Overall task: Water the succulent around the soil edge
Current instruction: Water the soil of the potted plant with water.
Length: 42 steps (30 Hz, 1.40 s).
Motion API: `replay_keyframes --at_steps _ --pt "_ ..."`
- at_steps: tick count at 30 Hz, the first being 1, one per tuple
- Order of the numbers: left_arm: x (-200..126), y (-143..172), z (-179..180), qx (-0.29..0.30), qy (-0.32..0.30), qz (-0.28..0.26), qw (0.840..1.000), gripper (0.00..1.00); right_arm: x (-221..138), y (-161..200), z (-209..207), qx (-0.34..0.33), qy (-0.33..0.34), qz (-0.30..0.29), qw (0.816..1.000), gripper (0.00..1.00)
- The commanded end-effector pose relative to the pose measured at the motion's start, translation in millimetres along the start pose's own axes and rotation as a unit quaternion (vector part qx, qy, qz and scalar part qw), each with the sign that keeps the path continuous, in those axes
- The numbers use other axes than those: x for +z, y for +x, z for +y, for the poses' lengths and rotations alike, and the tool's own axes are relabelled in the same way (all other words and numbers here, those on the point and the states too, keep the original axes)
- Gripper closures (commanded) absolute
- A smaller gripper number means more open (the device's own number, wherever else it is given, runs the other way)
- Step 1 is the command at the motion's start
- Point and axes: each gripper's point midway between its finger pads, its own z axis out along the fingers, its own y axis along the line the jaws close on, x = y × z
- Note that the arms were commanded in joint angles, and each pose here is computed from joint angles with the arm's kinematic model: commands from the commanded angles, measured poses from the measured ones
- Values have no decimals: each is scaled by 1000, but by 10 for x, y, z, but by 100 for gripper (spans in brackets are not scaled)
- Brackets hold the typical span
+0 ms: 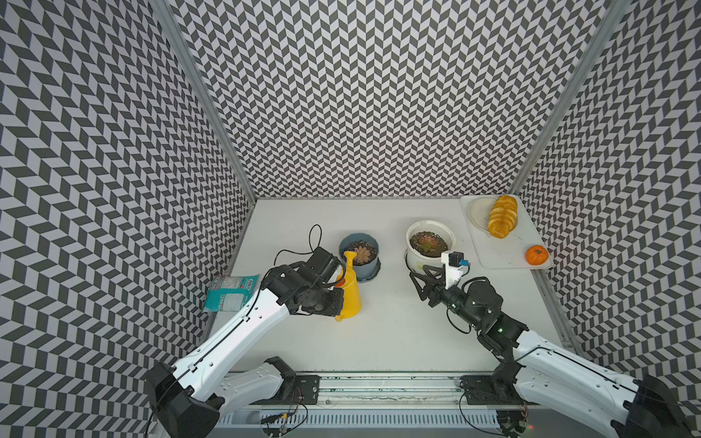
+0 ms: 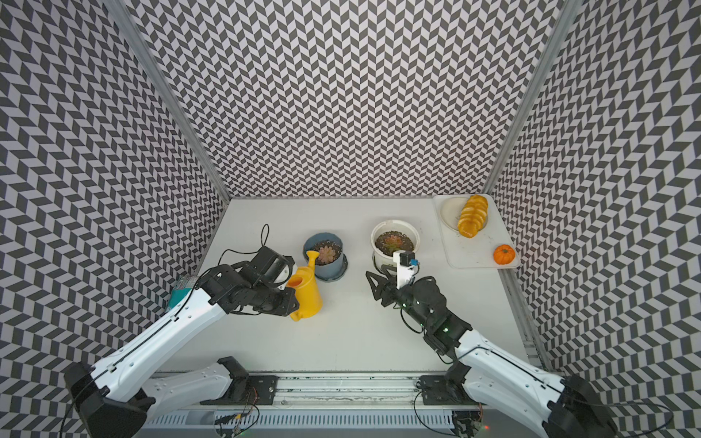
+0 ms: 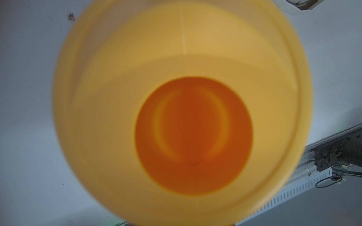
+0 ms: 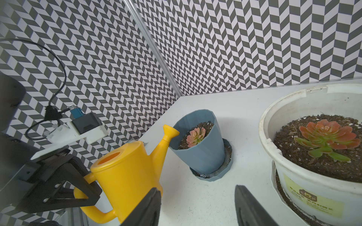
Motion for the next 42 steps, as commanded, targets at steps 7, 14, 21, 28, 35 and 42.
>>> replay_keyframes --at_steps 7,14,21,28,35,42 --pt "-13 40 -113 10 21 -5 1000 100 15 -162 78 -6 -12 -24 1000 36" --pt "-43 82 -241 15 35 -5 999 100 7 -170 80 -7 -12 -26 1000 36" --pt "-86 91 -416 21 50 -13 998 100 7 -167 65 -8 -8 -26 1000 36" --pt "-148 44 -532 31 55 -34 997 100 -70 -221 16 -6 4 -46 999 36" --pt "-214 14 -728 53 74 -54 994 100 -210 -326 -73 3 26 -83 996 33" --pt "-200 39 -982 88 102 -80 988 100 -342 -405 -231 21 67 -115 991 29"
